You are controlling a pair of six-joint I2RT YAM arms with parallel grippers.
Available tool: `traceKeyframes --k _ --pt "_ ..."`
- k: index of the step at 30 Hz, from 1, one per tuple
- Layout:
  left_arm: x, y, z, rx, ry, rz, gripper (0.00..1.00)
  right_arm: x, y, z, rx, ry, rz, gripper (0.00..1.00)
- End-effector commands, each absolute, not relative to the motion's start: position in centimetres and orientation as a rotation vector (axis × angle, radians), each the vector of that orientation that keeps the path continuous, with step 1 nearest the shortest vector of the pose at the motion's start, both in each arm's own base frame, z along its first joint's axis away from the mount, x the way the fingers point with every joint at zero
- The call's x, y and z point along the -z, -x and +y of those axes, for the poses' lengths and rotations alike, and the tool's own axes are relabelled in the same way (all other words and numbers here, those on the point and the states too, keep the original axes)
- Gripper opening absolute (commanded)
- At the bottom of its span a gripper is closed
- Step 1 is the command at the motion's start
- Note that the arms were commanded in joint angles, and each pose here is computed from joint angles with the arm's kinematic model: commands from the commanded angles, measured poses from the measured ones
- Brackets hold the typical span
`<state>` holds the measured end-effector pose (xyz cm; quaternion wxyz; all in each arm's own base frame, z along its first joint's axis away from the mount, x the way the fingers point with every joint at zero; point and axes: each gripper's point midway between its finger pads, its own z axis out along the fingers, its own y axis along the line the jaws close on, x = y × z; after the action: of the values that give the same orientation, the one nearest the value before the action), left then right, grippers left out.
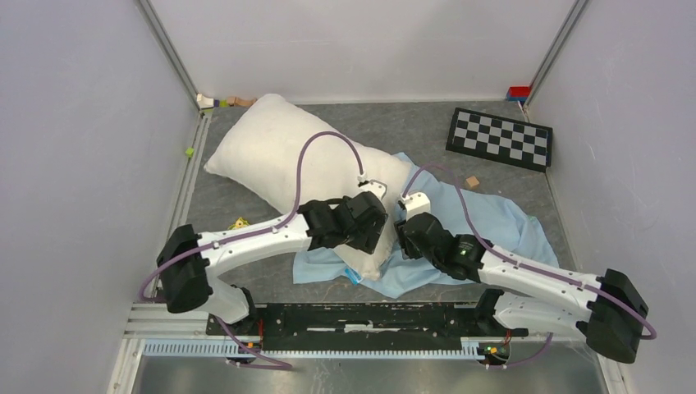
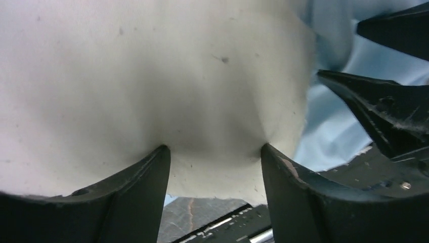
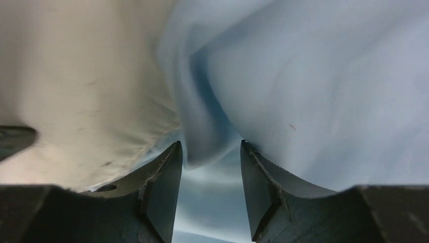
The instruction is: Put the pillow into the pillowcase
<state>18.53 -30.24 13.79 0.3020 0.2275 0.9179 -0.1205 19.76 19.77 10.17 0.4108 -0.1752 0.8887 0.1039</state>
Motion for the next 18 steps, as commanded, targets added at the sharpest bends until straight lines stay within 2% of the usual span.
traceKeyframes --k 1,3,4,5,6,7,9,13,18 --pt "-12.9 -20.9 -29.6 0.171 -0.544 2.380 0.67 -9.1 -21.4 18.4 -0.118 0.356 2.205 0.55" --pt "-12.9 -21.2 -30.2 0.183 -0.541 2.370 0.56 -8.8 -21.7 18.9 -0.125 0.367 2.196 0.54" --pt "-13.0 -21.3 -30.4 0.185 -0.545 2.366 0.40 -8.7 -21.8 19.4 -0.143 0.384 2.195 0.49" --pt "-13.5 -21.4 -30.9 0.200 -0.556 2.357 0.23 -8.6 -21.7 20.0 -0.165 0.403 2.200 0.38" --pt "-14.4 -21.6 -31.5 0.225 -0.564 2.345 0.10 -8.4 -21.6 20.3 -0.177 0.412 2.205 0.26" --pt "-15.3 -21.7 -32.0 0.246 -0.575 2.332 0.03 -8.3 -21.4 20.5 -0.185 0.428 2.209 0.14" --pt "-18.9 -22.4 -33.5 0.332 -0.555 2.275 0.02 -8.4 -21.0 21.1 -0.211 0.459 2.201 0.00" --pt "-23.4 -24.5 -36.0 0.573 -0.406 2.238 0.02 -8.5 -19.3 23.0 -0.335 0.549 2.165 0.00" --pt "-21.3 -26.7 -38.7 0.789 -0.225 2.247 0.02 -9.6 -17.2 24.6 -0.484 0.626 2.109 0.00"
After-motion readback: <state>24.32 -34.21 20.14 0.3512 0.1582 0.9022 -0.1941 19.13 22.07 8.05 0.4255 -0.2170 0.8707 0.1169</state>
